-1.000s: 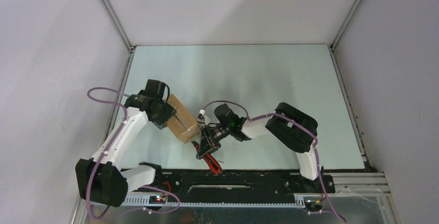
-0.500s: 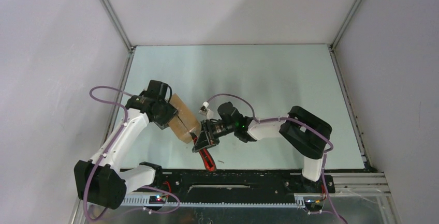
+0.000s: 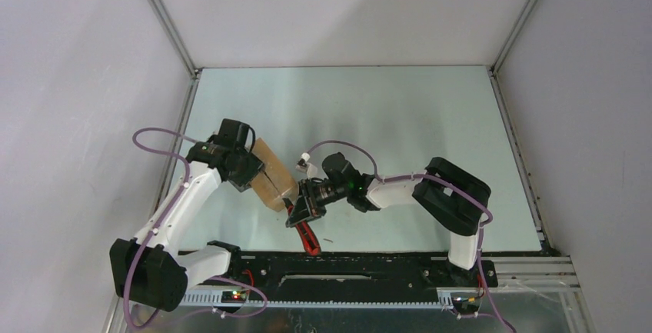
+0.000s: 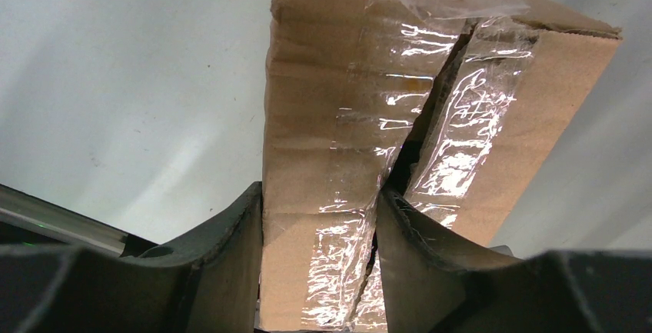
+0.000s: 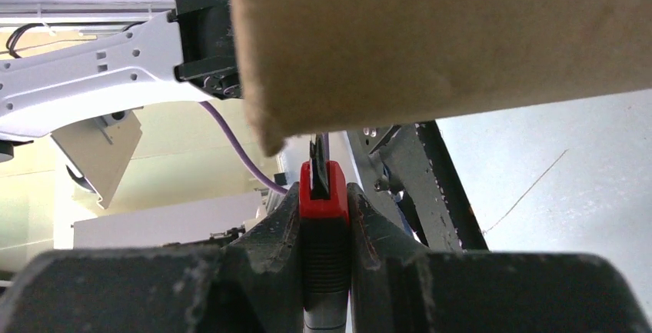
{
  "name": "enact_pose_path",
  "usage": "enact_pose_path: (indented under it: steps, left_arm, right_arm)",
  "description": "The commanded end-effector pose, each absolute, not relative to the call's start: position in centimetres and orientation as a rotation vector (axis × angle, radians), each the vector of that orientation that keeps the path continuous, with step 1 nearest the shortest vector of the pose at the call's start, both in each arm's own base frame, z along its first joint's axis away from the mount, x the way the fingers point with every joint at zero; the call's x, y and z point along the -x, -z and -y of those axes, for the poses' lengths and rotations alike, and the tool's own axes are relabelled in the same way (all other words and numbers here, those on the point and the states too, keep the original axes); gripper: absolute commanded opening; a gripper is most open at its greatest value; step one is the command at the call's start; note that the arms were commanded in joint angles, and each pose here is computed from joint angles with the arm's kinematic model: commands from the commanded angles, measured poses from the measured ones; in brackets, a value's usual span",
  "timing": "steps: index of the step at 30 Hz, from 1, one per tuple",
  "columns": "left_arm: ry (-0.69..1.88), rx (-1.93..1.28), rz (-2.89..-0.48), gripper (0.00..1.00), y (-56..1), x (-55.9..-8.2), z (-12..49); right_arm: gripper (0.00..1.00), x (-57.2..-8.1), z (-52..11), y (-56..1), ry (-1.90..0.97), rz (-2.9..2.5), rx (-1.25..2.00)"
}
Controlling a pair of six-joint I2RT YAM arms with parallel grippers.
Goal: Unpack the express box
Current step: Cut the express box at the center of the board.
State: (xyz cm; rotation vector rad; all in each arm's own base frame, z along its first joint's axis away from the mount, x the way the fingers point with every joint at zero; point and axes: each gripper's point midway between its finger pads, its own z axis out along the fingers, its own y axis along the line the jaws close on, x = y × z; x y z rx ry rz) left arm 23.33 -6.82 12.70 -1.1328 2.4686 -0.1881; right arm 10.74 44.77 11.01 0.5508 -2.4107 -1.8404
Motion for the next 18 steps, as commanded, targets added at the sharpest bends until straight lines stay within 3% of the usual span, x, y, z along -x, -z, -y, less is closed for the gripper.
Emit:
enact_pose_path:
  steps: [1,3,5,6,9,12,15,18]
  left_arm:
    - [0.252,1.092,-2.42,0.0,-14.3,-24.4,7.3]
    - [0.269,1.056,-2.417,0.02,-14.9,-24.6,7.5]
    - [0.276,1.017,-2.419,0.18,-15.5,-24.8,7.5]
    - [0.28,0.997,-2.42,0.29,-15.8,-24.8,7.5]
    - [0.291,0.946,-2.421,0.5,-16.4,-25.0,7.6]
    - [0.327,0.884,-2.428,0.89,-16.9,-24.9,8.1]
    - [0.349,0.831,-2.432,0.99,-17.4,-24.9,8.3]
    - [0.343,0.788,-2.428,1.0,-18.1,-24.7,8.1]
  right_arm:
    - [0.0,-11.4,-45.4,-13.4,1.925,2.413,-0.62]
    - [0.0,-11.7,-44.9,-13.5,1.923,2.442,-0.639]
    - [0.0,-11.7,-44.5,-13.8,1.918,2.451,-0.661]
    - [0.0,-11.7,-44.3,-14.0,1.916,2.45,-0.669]
    - [0.0,-11.8,-44.0,-14.0,1.907,2.454,-0.667]
    - [0.0,-12.0,-43.8,-14.4,1.915,2.44,-0.661]
    - [0.0,-11.7,-43.7,-15.1,1.924,2.417,-0.671]
    - [0.0,-11.7,-43.3,-15.7,1.925,2.433,-0.674]
